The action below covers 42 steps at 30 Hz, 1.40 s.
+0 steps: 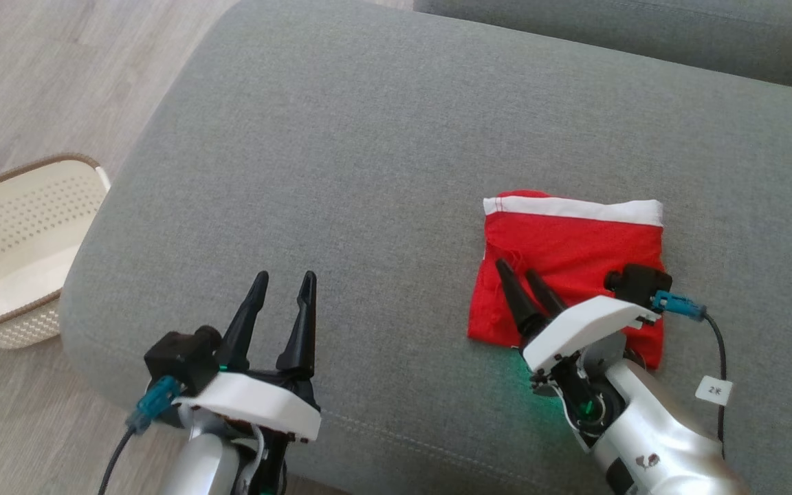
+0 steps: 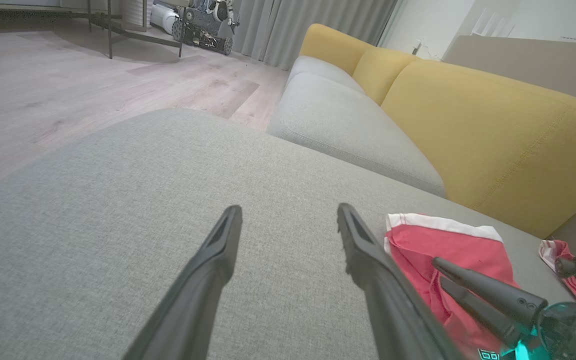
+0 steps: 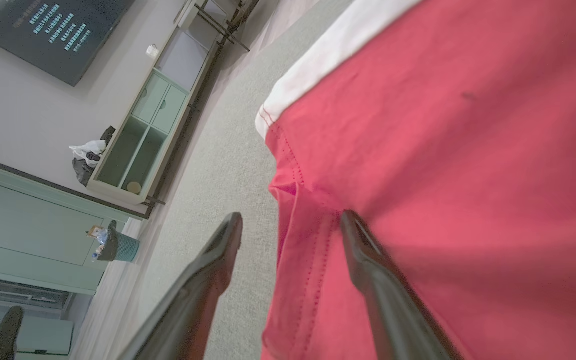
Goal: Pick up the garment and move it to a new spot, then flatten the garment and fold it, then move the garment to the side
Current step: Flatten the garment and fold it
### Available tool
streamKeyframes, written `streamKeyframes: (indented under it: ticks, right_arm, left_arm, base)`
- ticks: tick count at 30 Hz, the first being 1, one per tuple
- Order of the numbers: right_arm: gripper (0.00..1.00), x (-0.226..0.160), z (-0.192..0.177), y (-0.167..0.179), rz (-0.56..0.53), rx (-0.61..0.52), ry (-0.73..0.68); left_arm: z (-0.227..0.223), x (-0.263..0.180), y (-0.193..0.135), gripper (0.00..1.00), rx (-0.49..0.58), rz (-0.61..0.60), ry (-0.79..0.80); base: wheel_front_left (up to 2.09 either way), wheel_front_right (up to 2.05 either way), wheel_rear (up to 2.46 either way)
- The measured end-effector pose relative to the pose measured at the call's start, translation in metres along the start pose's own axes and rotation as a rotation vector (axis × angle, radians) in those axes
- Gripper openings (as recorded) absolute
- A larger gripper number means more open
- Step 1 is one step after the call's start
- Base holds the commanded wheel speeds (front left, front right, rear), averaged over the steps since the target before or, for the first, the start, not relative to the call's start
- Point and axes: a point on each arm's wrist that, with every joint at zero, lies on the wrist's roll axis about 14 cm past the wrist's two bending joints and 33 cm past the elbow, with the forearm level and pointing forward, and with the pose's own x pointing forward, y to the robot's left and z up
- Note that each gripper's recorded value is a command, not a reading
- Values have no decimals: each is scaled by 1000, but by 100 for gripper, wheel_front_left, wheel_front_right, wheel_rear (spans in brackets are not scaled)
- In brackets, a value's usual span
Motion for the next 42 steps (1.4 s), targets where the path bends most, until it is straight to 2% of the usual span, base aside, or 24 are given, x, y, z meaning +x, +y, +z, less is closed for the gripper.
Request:
streamKeyframes:
  ticks: [7, 12, 20, 25, 26, 28, 29, 34, 37, 42]
  right_arm:
    - [100, -5, 26, -5, -16, 14, -112]
    - [100, -18, 65, -10, -25, -14, -245]
    - [100, -71, 130, -56, -147, -296, -409]
    - [100, -116, 170, -75, -238, -511, -507]
    - [100, -116, 170, -75, -238, -511, -507]
    - [100, -138, 182, -83, -292, -630, -535]
    - [100, -148, 185, -87, -322, -644, -559]
    - [100, -186, 169, -104, -439, -703, -595]
    - [100, -196, 163, -98, -467, -729, -628]
    - [100, -201, 154, -90, -486, -701, -665]
  left_arm:
    - [-2, 6, -9, 100, -3, -30, 6]
    - [-2, 12, -18, 100, -5, -63, 3]
    - [2, 22, -44, 100, -17, -146, -11]
    - [4, 27, -58, 100, -23, -189, -20]
    - [4, 27, -58, 100, -23, -189, -20]
    - [5, 30, -62, 100, -25, -200, -24]
    - [5, 30, -64, 100, -26, -208, -24]
    - [3, 33, -72, 100, -29, -231, -19]
    - [2, 35, -74, 100, -29, -232, -14]
    - [1, 36, -71, 100, -1, -216, -17]
  base:
    - [0, 0, 0]
    - [0, 0, 0]
    - [0, 0, 0]
    - [0, 0, 0]
    - [0, 0, 0]
    - [0, 0, 0]
    - [0, 0, 0]
    - [0, 0, 0]
    - [0, 0, 0]
    - [0, 0, 0]
